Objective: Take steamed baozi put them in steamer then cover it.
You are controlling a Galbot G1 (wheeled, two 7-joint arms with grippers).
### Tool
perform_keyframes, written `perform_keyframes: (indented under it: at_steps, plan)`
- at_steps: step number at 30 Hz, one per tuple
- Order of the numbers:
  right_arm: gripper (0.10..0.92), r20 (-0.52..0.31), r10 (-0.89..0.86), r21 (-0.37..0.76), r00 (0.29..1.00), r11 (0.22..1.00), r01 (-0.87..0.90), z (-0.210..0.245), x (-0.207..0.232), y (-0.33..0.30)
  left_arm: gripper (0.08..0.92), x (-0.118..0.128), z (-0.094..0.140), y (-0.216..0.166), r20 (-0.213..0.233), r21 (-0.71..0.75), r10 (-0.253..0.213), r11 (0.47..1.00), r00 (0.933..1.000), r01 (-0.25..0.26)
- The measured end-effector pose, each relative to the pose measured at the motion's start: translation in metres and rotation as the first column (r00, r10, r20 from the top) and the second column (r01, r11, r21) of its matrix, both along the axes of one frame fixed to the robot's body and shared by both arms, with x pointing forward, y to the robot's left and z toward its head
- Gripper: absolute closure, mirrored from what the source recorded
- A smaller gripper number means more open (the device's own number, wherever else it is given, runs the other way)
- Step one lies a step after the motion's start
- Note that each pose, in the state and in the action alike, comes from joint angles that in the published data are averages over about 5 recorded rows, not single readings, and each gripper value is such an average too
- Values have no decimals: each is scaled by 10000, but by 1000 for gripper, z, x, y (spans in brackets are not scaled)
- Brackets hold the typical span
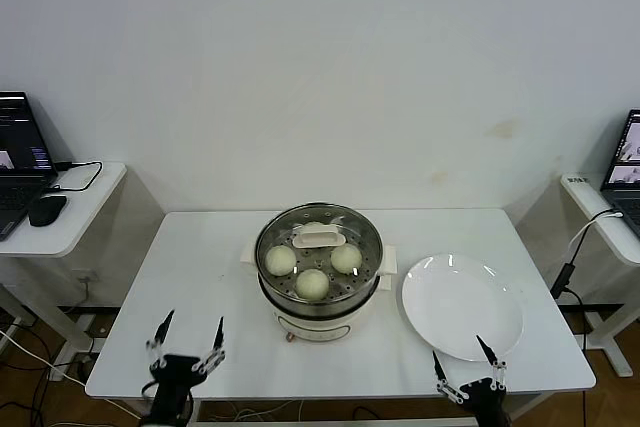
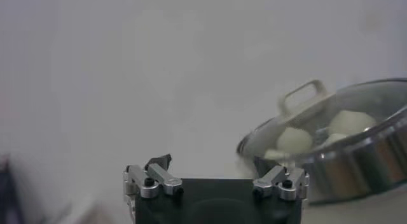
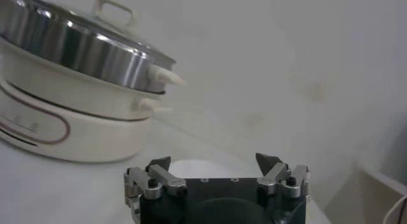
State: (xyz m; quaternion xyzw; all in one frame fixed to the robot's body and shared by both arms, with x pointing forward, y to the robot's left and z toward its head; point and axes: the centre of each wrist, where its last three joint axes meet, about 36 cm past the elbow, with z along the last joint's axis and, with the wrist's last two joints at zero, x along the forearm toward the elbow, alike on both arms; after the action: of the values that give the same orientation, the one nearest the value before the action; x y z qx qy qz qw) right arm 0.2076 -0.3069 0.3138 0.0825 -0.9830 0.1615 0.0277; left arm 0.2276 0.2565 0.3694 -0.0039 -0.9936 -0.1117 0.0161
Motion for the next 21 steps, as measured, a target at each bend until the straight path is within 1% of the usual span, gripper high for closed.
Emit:
perform_keyframes:
  at_steps: [4,10,15,21]
  plan:
    - [200,-307,188,427,9994,9989,-175,10,-5,1,177,-17,-10,4,-302,-916,441,9947,9986,-467]
    - [199,-762,322,897,9966,9956,-254,24,-9,5,177,-34,-16,9,-480,-1648,865,9819,9951,-933]
    - [200,-1112,335,1138,9932,9933,-207,32,-12,11,177,-42,-17,9,-590,-1955,983,9747,9934,-1081]
    - [199,-1473,359,1234,9884,9922,-176,35,-14,16,177,-48,-19,9,-804,-2163,919,9704,9925,-1074]
